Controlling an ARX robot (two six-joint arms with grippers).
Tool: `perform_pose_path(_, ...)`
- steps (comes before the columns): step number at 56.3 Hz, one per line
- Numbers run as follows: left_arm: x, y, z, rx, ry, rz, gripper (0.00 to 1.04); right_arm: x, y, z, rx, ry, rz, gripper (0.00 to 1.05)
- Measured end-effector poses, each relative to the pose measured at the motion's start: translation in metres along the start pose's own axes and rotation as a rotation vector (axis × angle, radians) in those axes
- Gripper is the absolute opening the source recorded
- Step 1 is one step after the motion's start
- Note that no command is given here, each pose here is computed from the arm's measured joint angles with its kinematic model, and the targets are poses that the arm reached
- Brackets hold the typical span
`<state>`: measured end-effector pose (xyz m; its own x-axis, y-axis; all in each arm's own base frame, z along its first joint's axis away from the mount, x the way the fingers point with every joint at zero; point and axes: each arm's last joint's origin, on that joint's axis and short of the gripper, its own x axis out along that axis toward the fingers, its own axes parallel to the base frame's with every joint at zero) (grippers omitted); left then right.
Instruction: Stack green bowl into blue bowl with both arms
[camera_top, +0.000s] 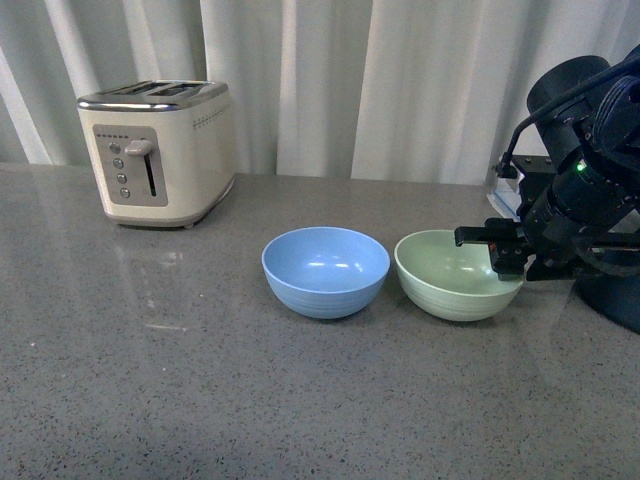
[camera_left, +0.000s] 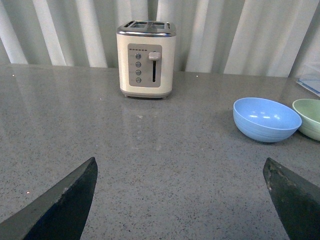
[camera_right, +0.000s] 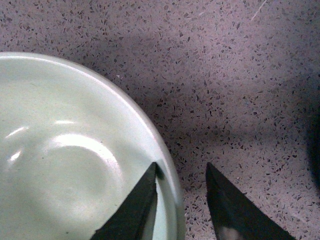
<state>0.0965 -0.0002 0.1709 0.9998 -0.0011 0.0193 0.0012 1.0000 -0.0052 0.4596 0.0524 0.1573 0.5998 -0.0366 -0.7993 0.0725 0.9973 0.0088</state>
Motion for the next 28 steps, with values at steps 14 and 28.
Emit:
perform_pose_path(14,0.0,0.0,0.0,0.0,0.0,0.0,0.98,-0.01,0.0,0.006,-0.001,-0.045,0.016,0.01)
perform_pose_path(28,0.0,0.0,0.0,0.0,0.0,0.0,0.98,-0.038,0.002,0.006,-0.049,-0.091,0.036,0.01)
